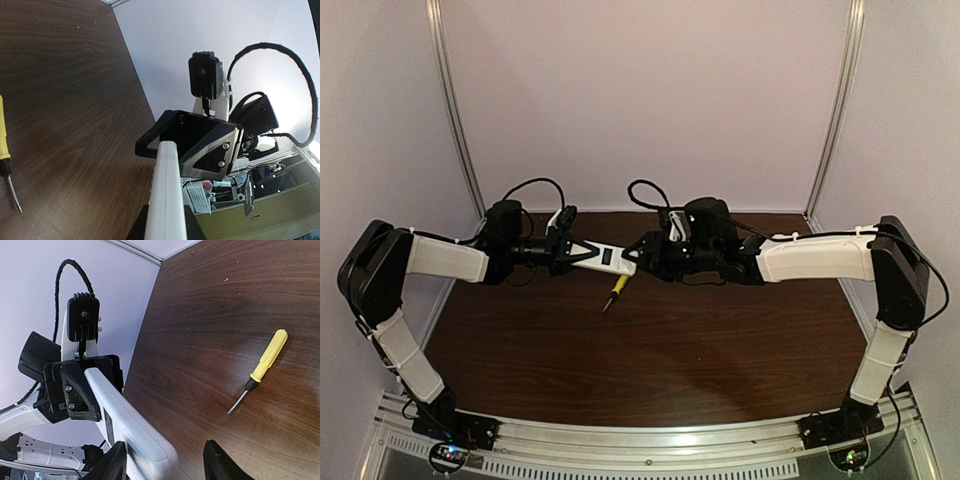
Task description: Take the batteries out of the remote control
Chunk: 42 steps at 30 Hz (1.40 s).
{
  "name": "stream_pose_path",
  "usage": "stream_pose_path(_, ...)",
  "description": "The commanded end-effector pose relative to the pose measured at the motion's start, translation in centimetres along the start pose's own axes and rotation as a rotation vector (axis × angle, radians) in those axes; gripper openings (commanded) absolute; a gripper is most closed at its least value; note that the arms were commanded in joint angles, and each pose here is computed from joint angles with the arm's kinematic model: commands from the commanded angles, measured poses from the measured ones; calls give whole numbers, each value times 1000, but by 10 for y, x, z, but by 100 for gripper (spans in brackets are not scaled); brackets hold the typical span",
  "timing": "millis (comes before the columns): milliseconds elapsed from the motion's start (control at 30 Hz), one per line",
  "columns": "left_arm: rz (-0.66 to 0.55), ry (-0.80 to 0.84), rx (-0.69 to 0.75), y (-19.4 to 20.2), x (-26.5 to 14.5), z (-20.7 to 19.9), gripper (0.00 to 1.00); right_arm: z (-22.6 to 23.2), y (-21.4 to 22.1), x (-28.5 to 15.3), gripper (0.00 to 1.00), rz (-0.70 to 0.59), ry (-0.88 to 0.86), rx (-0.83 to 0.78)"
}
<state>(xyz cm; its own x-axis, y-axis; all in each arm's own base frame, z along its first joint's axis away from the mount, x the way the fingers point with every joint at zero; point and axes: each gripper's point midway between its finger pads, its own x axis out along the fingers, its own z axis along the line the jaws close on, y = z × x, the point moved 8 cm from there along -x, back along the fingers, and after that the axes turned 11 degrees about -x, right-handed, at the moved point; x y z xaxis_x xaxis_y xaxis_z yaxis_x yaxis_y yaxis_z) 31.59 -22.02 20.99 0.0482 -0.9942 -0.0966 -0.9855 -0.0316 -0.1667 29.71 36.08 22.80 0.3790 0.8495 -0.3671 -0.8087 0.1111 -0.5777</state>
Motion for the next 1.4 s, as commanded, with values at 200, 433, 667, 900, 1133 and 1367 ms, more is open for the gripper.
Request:
stream_pose_path(200,3,43,84,-3,-2,-17,0,3,7,3,52,32,-28,-12)
stream_pose_path(433,2,40,83,-3,-2,-16,0,1,12,3,46,49,-18,-21)
stream_pose_path(667,5,42,86,-3,-2,-17,0,0,13,6,43,59,-17,-24)
stream_pose_path(900,8,45,91,-3,-2,-18,0,-3,15,7,39,66,10,-22)
stream_pose_path(1133,8,46,92,-3,-2,-18,0,-6,16,6,33,71,34,-28)
stream_pose_path(1367,9,48,95,-3,-3,-19,0,-7,17,6,23,76,40,-35)
